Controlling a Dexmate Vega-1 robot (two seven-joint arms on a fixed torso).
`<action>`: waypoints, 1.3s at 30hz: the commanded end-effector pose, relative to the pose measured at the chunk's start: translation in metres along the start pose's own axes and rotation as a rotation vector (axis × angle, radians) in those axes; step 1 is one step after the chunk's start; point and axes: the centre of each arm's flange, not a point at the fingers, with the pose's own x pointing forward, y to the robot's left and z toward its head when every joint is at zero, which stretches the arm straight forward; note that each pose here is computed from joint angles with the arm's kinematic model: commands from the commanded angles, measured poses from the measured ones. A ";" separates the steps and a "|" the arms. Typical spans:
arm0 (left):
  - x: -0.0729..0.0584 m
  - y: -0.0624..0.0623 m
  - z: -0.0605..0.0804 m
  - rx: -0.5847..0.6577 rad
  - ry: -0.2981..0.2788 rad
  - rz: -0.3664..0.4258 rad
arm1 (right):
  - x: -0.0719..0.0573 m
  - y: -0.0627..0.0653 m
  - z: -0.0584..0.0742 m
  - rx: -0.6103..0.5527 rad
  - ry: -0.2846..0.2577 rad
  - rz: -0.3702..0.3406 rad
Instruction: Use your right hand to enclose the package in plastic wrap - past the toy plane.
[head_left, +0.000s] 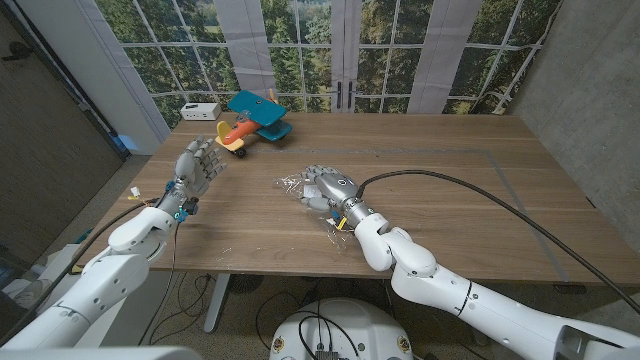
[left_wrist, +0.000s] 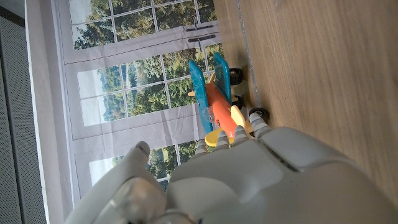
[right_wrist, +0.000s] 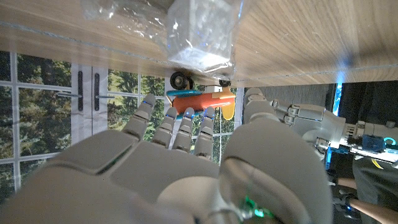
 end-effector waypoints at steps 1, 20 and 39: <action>-0.010 0.009 -0.003 -0.012 -0.014 0.018 | 0.004 -0.004 0.024 -0.047 -0.068 -0.109; -0.020 0.024 -0.009 -0.012 -0.007 0.042 | 0.040 0.004 0.038 -0.095 -0.069 -0.028; -0.019 0.028 -0.010 -0.016 -0.012 0.056 | 0.075 0.013 0.033 -0.147 -0.010 0.104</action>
